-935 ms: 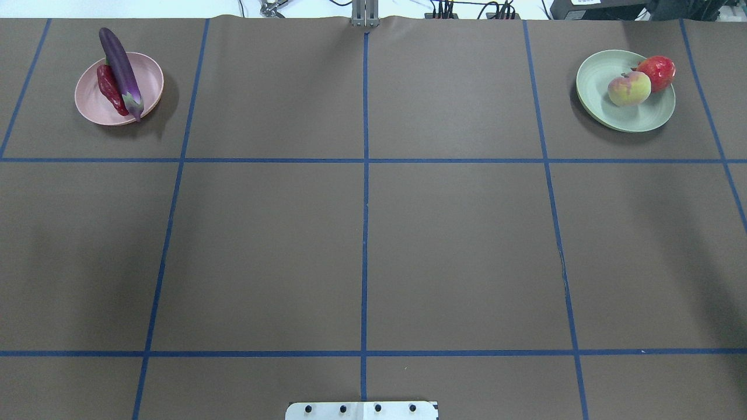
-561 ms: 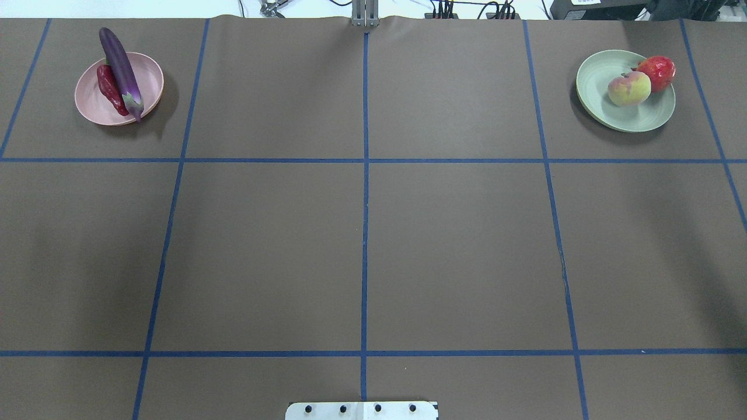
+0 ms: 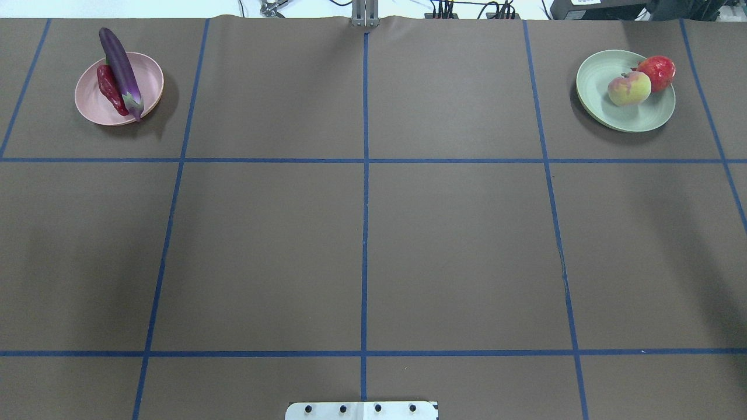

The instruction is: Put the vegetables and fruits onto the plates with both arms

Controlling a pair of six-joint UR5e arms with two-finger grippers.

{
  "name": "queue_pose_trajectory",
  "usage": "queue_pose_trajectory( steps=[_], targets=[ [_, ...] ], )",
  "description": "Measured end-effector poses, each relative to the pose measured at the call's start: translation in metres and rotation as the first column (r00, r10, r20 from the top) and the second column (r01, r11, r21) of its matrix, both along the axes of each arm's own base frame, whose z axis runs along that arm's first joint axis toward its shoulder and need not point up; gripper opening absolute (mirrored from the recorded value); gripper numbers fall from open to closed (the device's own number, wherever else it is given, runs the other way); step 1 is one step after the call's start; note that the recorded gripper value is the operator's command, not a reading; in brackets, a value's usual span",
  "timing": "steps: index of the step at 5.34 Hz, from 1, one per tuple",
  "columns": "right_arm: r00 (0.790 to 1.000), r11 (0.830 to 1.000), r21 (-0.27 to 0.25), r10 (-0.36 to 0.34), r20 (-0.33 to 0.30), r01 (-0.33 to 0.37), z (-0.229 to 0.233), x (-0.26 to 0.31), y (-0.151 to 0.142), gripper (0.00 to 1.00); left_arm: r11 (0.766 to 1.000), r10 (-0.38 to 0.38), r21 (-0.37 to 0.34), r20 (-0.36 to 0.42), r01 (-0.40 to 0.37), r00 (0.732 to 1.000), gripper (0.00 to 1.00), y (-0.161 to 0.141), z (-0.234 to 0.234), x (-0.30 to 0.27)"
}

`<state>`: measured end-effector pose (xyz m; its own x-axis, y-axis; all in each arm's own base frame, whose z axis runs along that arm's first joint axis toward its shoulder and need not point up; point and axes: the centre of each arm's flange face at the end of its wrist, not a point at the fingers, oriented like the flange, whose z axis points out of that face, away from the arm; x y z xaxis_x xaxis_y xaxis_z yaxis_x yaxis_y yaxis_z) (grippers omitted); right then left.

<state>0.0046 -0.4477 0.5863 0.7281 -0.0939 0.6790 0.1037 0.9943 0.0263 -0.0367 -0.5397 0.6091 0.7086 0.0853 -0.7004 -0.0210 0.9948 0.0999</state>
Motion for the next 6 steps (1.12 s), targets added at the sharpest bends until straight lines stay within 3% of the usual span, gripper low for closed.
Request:
queue_pose_trajectory(
  steps=[1,3,6],
  targets=[
    [1.0,1.0,-0.001,0.0,-0.001,0.0,0.001,0.0,0.001,1.0,1.0,-0.001,-0.002,0.0,0.001,1.0,1.0,-0.001,-0.002,0.0],
    [1.0,1.0,-0.005,0.002,-0.002,-0.002,0.003,0.001,0.002,1.0,0.997,-0.029,-0.073,-0.001,0.029,1.0,1.0,0.002,-0.012,0.0],
    [1.0,1.0,-0.013,0.003,0.001,-0.003,0.006,0.001,0.005,1.0,0.999,0.038,-0.015,0.017,-0.038,0.999,1.0,0.013,-0.016,-0.002]
  ],
)
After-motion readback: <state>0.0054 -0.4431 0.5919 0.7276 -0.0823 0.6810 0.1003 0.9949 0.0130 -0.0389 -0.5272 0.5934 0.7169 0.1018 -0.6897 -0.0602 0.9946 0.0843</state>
